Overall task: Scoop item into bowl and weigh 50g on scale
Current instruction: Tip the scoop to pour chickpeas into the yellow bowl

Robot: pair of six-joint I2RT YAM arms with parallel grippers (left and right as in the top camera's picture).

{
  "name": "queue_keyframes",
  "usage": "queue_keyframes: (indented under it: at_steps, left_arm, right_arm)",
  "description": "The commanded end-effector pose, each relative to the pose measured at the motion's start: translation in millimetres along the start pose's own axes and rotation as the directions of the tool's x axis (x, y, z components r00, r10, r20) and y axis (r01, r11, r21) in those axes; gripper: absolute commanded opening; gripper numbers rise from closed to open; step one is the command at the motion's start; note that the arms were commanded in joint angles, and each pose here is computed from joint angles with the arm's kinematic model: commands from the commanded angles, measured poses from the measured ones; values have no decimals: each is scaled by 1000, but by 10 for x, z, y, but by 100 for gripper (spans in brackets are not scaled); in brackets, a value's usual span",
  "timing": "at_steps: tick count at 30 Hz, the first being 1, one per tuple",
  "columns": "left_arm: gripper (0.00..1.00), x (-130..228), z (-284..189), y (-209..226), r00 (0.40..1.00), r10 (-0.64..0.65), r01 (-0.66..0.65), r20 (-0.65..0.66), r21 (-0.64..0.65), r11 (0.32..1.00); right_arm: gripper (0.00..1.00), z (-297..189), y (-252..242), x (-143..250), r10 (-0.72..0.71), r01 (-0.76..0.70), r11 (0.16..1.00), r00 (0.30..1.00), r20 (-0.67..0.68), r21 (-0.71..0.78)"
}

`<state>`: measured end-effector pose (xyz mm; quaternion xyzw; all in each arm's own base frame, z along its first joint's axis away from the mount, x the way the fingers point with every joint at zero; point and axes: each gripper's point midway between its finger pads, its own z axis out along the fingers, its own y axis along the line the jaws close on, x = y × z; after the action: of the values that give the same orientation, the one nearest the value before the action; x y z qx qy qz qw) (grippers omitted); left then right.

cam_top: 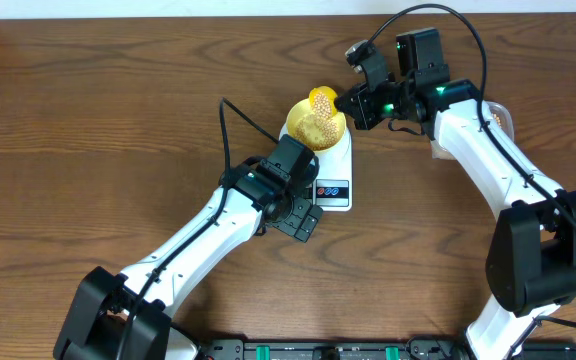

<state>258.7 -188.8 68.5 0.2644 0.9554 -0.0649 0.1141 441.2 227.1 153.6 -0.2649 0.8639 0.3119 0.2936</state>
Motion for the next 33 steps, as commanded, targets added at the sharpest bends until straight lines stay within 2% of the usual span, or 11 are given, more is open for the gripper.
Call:
queue_keyframes:
  at_steps: [1,28,33]
  left_arm:
    - [98,-23,-21,11,1000,-15,15,7,-8,1000]
    - [98,-23,-21,11,1000,-15,15,7,-8,1000]
    - [98,-23,-21,11,1000,-15,15,7,-8,1000]
  right_arm:
    - [1,-49,82,-85,-39,39,999,999,19,-5]
    - [1,-48,87,-47,-30,31,1000,1000,4,-7]
    - [1,-46,91,-47,-87,87,996,996,4,-8]
